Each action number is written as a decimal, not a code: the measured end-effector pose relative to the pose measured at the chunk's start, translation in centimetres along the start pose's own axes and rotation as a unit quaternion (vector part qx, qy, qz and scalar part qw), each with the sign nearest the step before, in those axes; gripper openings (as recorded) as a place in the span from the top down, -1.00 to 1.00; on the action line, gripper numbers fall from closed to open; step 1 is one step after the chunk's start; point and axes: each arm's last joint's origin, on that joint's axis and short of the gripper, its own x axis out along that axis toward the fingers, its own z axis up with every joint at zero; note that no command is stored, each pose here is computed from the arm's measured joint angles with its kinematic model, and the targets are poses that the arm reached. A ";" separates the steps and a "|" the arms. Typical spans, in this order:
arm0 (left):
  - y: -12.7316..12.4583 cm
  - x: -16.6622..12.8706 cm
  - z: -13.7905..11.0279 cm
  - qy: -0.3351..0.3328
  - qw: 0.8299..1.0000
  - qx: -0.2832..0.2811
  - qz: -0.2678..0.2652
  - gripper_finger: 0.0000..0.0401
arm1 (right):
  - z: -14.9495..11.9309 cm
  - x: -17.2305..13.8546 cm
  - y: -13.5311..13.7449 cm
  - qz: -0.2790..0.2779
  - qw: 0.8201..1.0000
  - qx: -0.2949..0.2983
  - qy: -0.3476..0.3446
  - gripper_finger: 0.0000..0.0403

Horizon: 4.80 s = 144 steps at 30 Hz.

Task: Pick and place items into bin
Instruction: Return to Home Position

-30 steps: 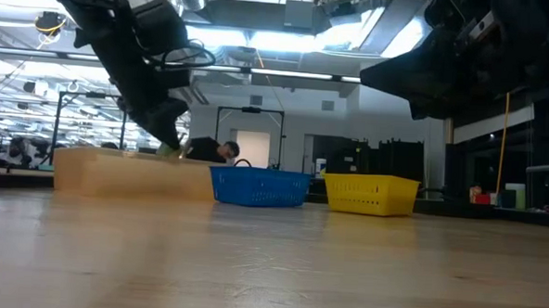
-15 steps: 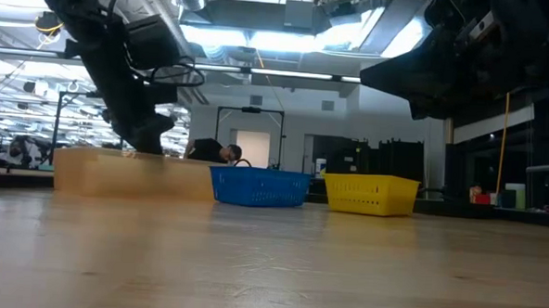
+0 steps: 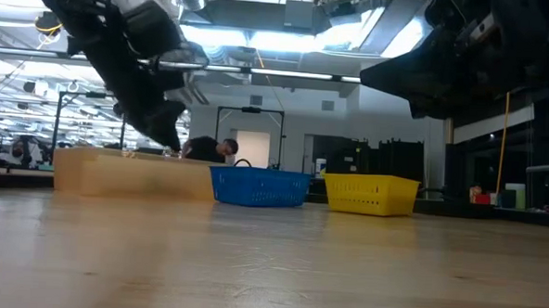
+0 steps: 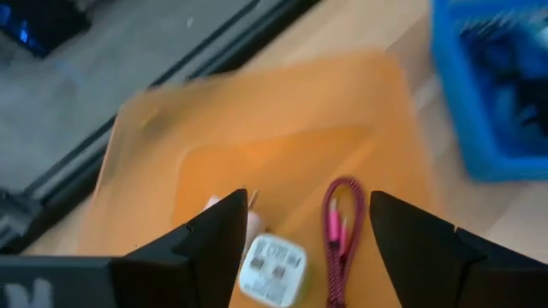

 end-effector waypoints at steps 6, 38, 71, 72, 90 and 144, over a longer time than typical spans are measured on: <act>-0.4 -2.8 0.9 -0.062 0.997 0.015 -0.041 -0.01 | 0.0 0.0 0.0 0.000 0.999 -0.032 0.000 0.99; 1.6 -8.0 -6.6 -0.336 0.908 0.021 -0.251 1.00 | 3.3 0.0 -4.3 0.020 0.997 0.069 -0.028 1.00; 3.9 -7.6 -8.0 -0.392 0.898 0.015 -0.198 0.98 | 4.6 -13.0 -8.8 -0.030 0.996 0.004 -0.090 1.00; 3.9 -7.6 -8.0 -0.392 0.898 0.015 -0.198 0.98 | 4.2 -13.1 -8.9 -0.029 0.996 0.001 -0.090 1.00; 3.9 -7.6 -8.0 -0.376 0.897 -0.052 -0.226 0.98 | 0.3 -13.2 -9.0 0.014 0.995 -0.031 -0.096 1.00; 3.9 -7.6 -8.0 -0.376 0.897 -0.052 -0.226 0.98 | -0.1 -13.7 -8.1 0.130 0.988 -0.036 -0.077 1.00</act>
